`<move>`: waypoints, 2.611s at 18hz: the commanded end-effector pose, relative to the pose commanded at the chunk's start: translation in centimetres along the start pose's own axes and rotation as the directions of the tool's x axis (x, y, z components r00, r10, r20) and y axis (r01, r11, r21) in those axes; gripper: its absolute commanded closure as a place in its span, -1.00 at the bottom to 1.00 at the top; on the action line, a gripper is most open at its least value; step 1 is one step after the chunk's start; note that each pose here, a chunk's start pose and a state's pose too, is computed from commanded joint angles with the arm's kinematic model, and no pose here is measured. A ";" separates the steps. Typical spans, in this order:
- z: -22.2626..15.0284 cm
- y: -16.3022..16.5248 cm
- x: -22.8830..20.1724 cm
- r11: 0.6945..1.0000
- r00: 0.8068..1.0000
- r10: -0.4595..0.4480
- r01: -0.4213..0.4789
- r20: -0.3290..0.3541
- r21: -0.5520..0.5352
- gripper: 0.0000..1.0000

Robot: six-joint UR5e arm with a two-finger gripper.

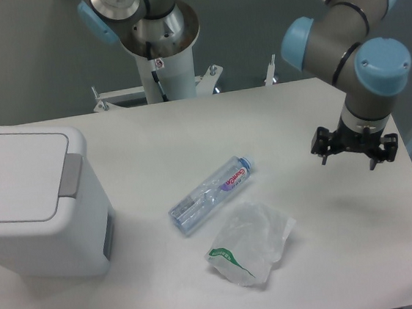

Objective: Open the trash can
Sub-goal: 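Move the gripper over the bottle toward the trash can lid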

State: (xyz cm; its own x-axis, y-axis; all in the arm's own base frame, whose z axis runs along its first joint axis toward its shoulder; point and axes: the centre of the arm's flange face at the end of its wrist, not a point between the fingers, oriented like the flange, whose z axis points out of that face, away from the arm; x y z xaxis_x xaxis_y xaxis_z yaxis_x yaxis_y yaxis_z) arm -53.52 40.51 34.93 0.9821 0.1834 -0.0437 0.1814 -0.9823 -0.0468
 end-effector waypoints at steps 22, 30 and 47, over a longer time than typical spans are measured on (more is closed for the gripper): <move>-14.1 -9.5 18.6 0.938 0.952 -0.170 0.236 -0.254 0.255 -1.00; -15.6 -11.5 26.3 0.937 0.937 -0.158 0.242 -0.312 0.251 -1.00; -15.3 -9.9 31.0 0.937 0.912 -0.179 0.272 -0.369 0.218 -1.00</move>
State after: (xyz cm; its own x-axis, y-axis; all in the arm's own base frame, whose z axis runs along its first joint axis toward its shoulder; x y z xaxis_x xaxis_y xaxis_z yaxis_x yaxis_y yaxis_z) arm -24.07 55.37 49.27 0.8823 0.3291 0.3364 0.4260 -0.8624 -0.2736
